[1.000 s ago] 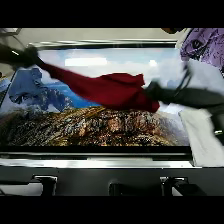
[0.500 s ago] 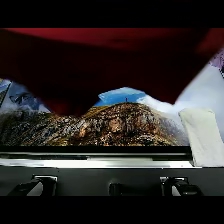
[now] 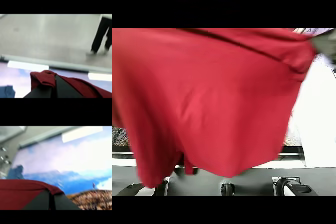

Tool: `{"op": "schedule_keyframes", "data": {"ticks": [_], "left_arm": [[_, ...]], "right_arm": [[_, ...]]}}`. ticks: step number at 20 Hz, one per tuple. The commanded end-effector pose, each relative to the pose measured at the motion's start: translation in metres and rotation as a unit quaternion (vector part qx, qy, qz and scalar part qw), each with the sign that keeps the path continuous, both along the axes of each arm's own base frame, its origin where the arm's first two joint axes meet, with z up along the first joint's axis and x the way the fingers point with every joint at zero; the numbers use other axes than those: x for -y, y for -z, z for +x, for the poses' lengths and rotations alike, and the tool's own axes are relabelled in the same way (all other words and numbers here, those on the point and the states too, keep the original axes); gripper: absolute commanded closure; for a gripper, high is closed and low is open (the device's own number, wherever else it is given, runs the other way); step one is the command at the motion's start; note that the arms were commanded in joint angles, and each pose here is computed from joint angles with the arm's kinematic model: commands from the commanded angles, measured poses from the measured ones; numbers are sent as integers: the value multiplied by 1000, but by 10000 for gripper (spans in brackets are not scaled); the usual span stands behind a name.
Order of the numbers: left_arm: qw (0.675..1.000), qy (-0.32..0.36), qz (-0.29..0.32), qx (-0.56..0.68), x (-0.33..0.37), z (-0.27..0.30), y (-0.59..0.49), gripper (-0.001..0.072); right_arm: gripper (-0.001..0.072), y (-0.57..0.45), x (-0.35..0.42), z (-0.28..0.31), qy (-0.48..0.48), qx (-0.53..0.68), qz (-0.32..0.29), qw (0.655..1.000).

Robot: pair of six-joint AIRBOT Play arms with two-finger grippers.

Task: Fold the clothes and pants, and hang the long-sleeved shirts on hangers.

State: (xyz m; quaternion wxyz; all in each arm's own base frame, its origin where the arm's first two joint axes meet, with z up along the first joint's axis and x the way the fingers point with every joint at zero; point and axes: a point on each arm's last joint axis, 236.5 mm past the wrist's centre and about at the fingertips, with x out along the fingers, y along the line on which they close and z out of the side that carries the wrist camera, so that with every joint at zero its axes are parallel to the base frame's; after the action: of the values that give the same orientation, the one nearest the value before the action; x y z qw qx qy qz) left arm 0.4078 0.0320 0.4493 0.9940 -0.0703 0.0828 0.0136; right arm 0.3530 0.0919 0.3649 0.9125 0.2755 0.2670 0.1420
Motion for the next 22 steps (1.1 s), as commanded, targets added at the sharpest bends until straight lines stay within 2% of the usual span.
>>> {"op": "schedule_keyframes", "data": {"ticks": [1, 3, 6, 9, 12, 13, 14, 15, 17, 18, 20, 22], "left_arm": [[991, 33, -3, -130, -4, 103, 125, 694], [977, 47, -25, -208, 1, 152, 214, 694], [951, 80, -18, -299, 22, 192, 334, 693], [930, 96, -31, -353, 44, 204, 409, 692], [904, 125, -62, -403, 71, 195, 452, 691], [896, 132, -71, -419, 77, 189, 460, 688], [890, 131, -80, -429, 79, 184, 463, 661], [886, 120, -96, -437, 76, 180, 460, 582], [881, 111, -121, -444, 63, 170, 442, 262], [879, 107, -128, -446, 52, 162, 428, 172], [879, 98, -126, -450, 21, 142, 399, 170], [866, 96, -123, -474, -7, 109, 382, 170]], "right_arm": [[683, 114, -11, 69, -36, -147, -33, 988], [683, 181, -28, 111, -58, -193, -55, 978], [683, 285, -29, 163, -37, -246, -97, 964], [682, 363, -24, 193, -8, -283, -91, 955], [678, 411, -26, 191, 2, -332, -78, 940], [631, 418, -26, 188, 2, -343, -74, 937], [552, 419, -29, 186, -1, -348, -70, 935], [478, 415, -29, 184, -4, -350, -65, 934], [320, 388, -28, 180, -31, -334, -57, 940], [283, 369, -21, 175, -47, -321, -63, 944], [283, 333, 8, 154, -87, -303, -106, 943], [283, 314, 37, 107, -162, -324, -158, 919]]}}
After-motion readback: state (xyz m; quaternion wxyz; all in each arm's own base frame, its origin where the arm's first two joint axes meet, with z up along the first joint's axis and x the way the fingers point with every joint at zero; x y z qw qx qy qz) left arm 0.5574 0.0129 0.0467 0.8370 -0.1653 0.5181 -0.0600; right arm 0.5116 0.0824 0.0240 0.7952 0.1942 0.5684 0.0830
